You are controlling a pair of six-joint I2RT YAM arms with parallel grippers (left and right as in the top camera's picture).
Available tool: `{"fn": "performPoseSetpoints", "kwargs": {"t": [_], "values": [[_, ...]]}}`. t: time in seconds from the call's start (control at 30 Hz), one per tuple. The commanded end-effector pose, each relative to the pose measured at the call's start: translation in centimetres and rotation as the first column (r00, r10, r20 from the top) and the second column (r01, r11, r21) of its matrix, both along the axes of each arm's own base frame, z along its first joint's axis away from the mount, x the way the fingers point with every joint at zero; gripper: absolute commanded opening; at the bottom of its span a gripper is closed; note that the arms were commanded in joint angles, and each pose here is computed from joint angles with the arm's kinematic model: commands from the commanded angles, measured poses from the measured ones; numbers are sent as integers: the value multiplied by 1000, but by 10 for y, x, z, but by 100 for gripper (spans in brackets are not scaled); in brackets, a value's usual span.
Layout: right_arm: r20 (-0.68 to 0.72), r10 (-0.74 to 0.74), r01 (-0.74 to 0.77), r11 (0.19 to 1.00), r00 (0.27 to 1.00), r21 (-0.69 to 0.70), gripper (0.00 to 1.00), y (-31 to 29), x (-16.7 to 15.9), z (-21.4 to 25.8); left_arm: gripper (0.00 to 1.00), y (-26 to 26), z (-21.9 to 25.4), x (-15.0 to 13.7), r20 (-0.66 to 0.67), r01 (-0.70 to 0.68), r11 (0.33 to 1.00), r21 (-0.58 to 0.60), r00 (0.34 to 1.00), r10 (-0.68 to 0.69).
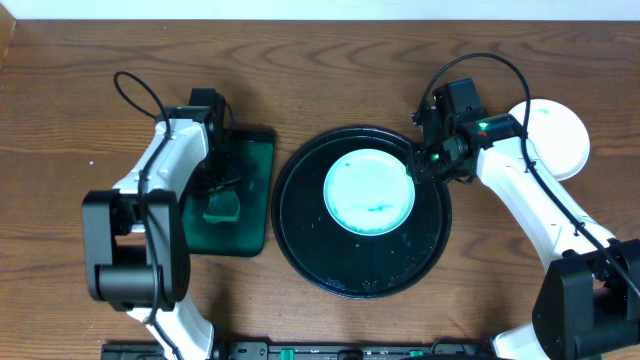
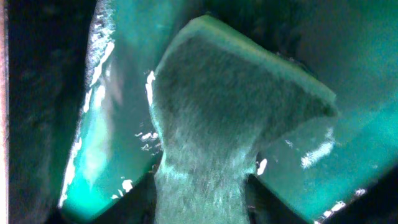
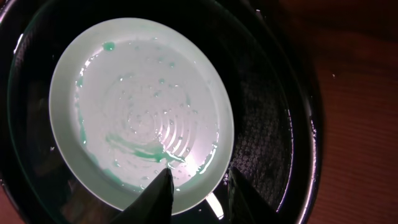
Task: Clean dirty plates on tray and stack at the side
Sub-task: 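Grasp the sponge in the green tray with the left gripper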
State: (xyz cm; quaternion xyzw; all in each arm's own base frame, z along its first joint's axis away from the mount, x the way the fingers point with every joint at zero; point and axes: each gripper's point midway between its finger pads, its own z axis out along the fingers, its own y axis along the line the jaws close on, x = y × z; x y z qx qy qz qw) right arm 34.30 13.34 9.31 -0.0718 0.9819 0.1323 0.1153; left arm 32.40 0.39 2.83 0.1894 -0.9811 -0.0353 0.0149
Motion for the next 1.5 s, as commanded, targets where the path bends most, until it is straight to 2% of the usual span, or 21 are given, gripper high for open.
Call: {"fn": "performPoseSetpoints", "kwargs": {"t": [0.0,0.2,0.27,0.37,0.43,0.57,0.73,0.97,1.1,1.27,1.37,1.47], "values": [[-1,-28,28,1000,1000,-7,27,-3,1,1,51,5,19,4,40,8,1000,23,999,-9],[-20,-28,28,1000,999,-13,28,-5,-4,-1,51,17,-8,-7,3,10,996,89,1000,-10],[-17,-33,32,999,999,-18,29,-6,-3,-1,41,15,-20,-8,5,10,997,81,1000,-10],[-11,-72,72,997,997,-36,30,-10,0,-1,9,12,-22,-7,4,9,998,61,1000,-10],[-6,-73,72,997,997,-36,30,-10,2,-2,7,9,-17,-4,15,8,999,42,1000,-9],[8,-80,80,996,997,-36,30,-12,6,-1,7,6,11,7,57,7,1000,25,998,-8],[14,-113,113,993,993,-30,30,-20,11,-1,7,5,61,17,171,4,1000,23,985,-8],[47,-49,51,998,998,-45,34,-25,15,-3,7,5,108,11,292,1,1000,22,956,-7],[49,-31,33,999,998,-43,34,-20,13,-4,10,6,98,5,261,1,1000,25,965,-8],[47,-28,30,999,999,-44,37,-19,12,-5,39,14,61,3,202,-5,998,68,979,-9],[36,-28,29,998,999,-46,37,-20,9,-8,44,13,36,6,163,-2,998,69,987,-10],[20,-28,29,998,999,-51,38,-21,4,-15,45,13,12,6,104,3,998,70,994,-10]]}}
